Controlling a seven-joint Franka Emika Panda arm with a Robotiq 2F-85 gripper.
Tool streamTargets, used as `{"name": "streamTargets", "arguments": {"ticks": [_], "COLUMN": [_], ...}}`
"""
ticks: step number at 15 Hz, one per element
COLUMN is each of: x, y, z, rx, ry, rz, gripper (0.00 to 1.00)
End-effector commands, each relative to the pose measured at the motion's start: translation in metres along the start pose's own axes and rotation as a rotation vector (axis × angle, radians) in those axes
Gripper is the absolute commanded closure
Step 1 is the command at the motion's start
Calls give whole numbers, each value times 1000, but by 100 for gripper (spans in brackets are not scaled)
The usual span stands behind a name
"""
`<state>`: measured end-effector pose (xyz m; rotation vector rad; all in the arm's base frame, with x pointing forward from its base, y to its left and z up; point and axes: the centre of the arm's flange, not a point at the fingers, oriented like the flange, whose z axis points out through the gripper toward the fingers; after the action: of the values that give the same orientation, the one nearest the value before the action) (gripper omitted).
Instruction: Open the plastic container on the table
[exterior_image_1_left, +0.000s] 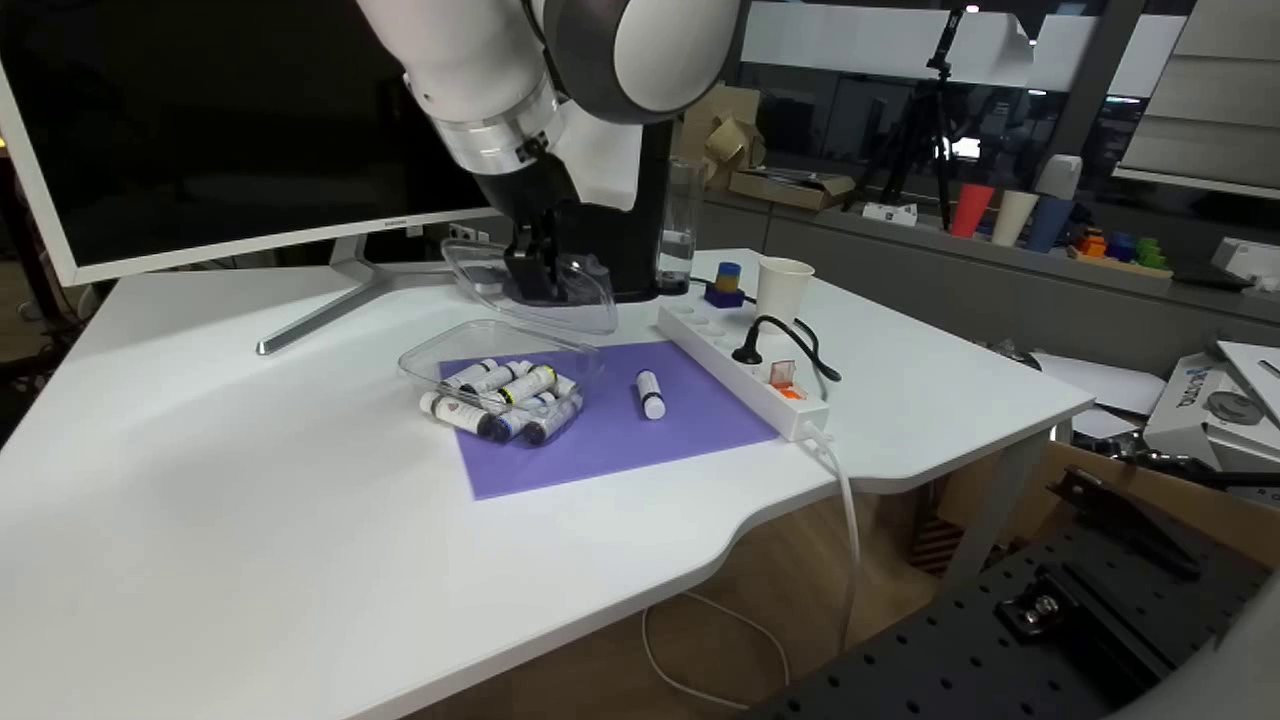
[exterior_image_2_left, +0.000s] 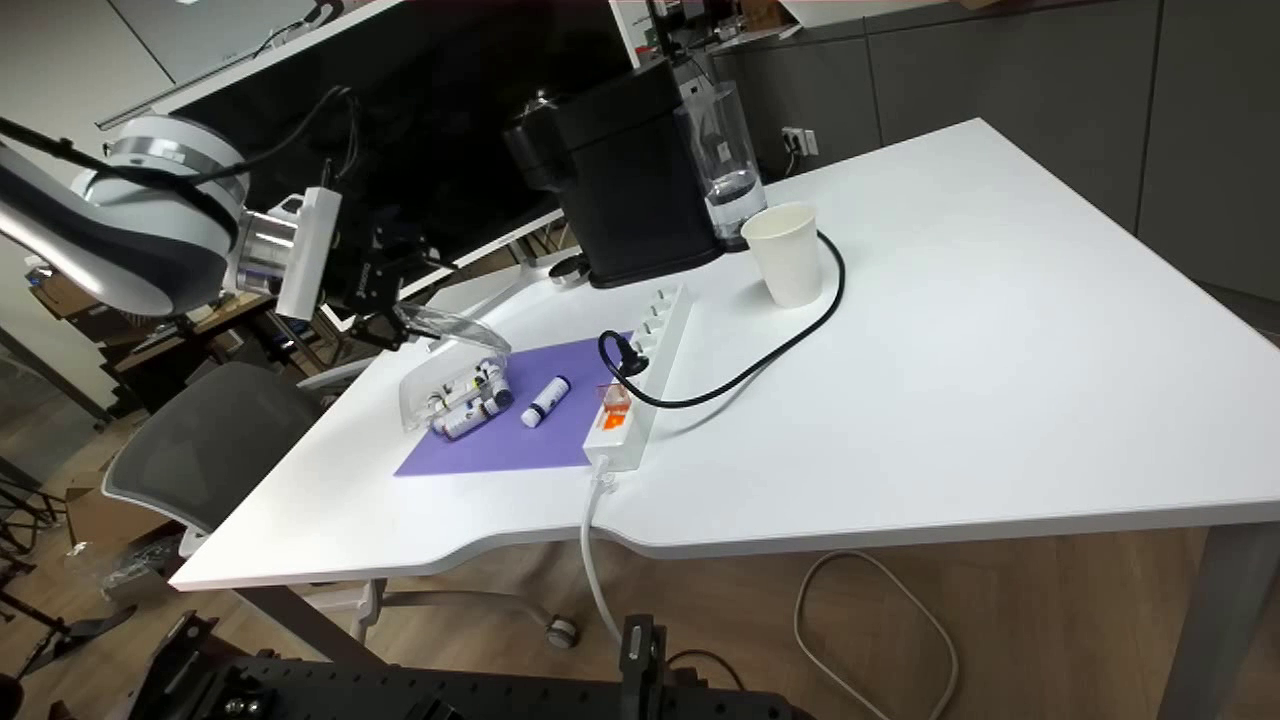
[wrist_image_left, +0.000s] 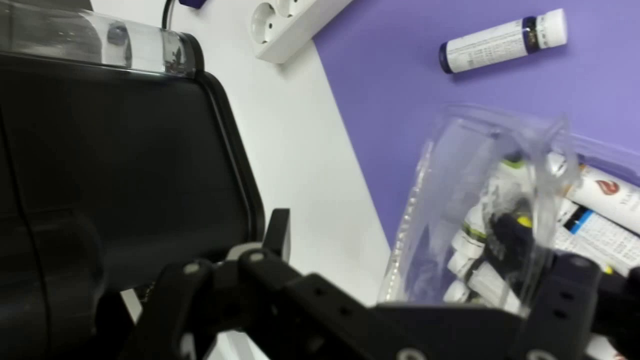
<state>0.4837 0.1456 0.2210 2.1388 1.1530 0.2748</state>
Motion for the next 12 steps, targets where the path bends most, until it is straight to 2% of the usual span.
{"name": "streamTargets", "arguments": {"ticks": [1,7,9,12], "x": [-11,-29,-34,-42], "y": [38,88,98,110], "z": [-12,-37,-45,-54], "rx": [-92,-191,-193,-149], "ry": [-12,-41,-43,-45], "rz": [73,151,176,214], "gripper": [0,0,0,0]}}
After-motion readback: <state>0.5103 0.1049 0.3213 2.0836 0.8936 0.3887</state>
